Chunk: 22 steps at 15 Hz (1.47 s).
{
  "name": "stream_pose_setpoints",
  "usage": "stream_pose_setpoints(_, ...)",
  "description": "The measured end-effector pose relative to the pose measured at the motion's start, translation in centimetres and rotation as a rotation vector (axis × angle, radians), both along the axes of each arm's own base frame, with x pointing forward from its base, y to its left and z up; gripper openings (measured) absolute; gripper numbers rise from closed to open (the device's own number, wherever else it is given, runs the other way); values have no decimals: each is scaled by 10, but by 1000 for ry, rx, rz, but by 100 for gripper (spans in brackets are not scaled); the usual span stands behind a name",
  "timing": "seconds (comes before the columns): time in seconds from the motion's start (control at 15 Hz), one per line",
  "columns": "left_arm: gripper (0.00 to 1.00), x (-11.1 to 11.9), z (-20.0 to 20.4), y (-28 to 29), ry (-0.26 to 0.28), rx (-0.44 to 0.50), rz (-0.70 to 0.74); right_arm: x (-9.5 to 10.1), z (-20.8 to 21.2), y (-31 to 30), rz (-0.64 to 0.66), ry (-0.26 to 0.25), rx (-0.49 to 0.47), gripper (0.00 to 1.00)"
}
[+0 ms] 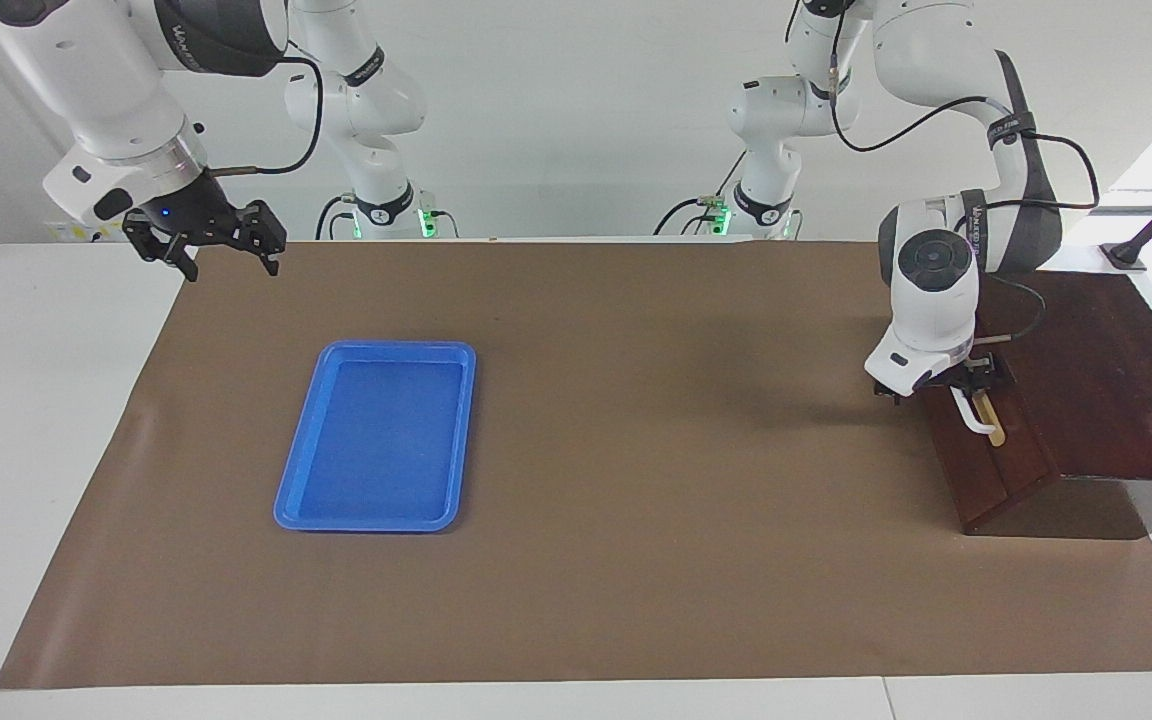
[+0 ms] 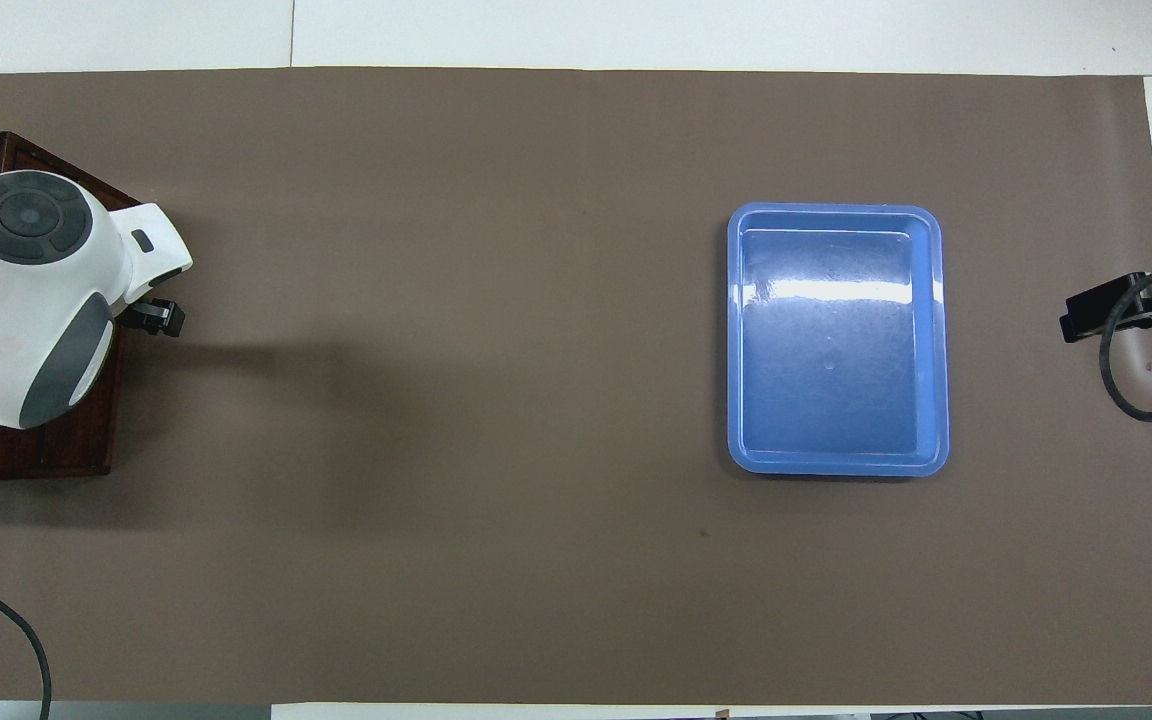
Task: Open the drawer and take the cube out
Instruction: 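Pull the drawer handle away from the box with the left gripper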
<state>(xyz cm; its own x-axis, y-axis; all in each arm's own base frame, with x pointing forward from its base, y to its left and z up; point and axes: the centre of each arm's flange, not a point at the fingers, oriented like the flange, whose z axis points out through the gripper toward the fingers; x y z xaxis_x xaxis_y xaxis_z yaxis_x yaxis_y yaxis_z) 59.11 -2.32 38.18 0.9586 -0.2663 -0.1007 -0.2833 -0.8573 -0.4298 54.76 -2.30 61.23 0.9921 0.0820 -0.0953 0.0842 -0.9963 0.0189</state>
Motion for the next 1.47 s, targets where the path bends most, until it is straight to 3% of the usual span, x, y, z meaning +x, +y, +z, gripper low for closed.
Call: stream_pose_setpoints(1.47, 100, -19, -1, -97, 3, -18, -15, 0, 0, 0, 0, 0, 0, 100)
